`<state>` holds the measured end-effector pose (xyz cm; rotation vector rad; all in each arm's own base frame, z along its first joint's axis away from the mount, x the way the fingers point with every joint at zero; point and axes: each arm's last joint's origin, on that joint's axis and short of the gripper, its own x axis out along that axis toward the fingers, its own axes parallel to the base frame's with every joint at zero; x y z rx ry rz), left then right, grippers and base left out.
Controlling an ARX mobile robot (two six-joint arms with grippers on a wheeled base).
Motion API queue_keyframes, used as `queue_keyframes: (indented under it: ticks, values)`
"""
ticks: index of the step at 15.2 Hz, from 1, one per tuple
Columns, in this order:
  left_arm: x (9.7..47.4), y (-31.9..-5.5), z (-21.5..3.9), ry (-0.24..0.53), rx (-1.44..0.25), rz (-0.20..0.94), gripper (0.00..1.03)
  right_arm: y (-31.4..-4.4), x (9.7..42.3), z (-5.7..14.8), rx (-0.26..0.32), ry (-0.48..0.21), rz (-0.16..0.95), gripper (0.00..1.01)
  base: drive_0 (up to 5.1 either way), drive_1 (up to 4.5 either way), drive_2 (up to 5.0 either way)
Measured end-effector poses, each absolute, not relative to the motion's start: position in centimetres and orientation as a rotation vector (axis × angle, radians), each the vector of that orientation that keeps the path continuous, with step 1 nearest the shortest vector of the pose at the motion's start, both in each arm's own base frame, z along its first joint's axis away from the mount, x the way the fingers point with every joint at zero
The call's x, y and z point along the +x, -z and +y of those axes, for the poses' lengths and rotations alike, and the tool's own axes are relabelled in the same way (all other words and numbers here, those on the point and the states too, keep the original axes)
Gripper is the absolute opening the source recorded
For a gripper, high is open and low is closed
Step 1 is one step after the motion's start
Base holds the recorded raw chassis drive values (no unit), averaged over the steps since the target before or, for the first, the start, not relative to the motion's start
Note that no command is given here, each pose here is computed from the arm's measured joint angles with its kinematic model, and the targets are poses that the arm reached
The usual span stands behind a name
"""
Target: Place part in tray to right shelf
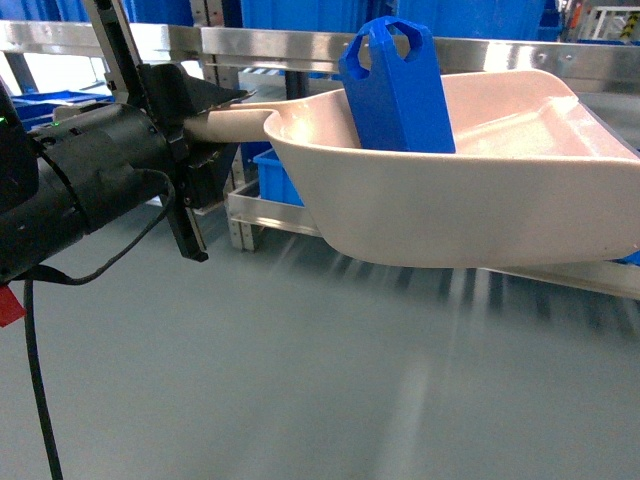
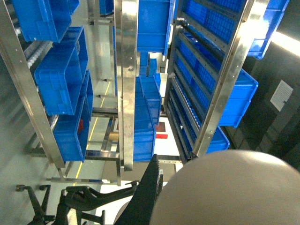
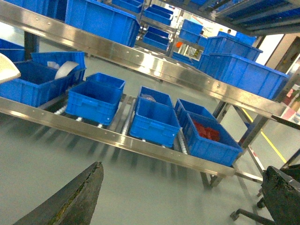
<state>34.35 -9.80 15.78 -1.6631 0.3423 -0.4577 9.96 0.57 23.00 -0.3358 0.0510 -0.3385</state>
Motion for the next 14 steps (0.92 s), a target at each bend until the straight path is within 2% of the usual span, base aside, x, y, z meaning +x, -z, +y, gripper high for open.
queue_keyframes:
  ticks: [10,14]
  values:
    - [34.34,-15.78,-9.81,0.458,-1.663,0.343,0.12,-23.0,9.96,0.57,-0.336,0.339,0.051,0.98,-1.6,-1.61,-1.6]
    - [34.3,-15.77,-9.97,0.462,-1.662,0.35,0.12,-23.01,9.96,0.57,-0.336,0.339,0.051,0.98,-0.2,-0.24,-0.2]
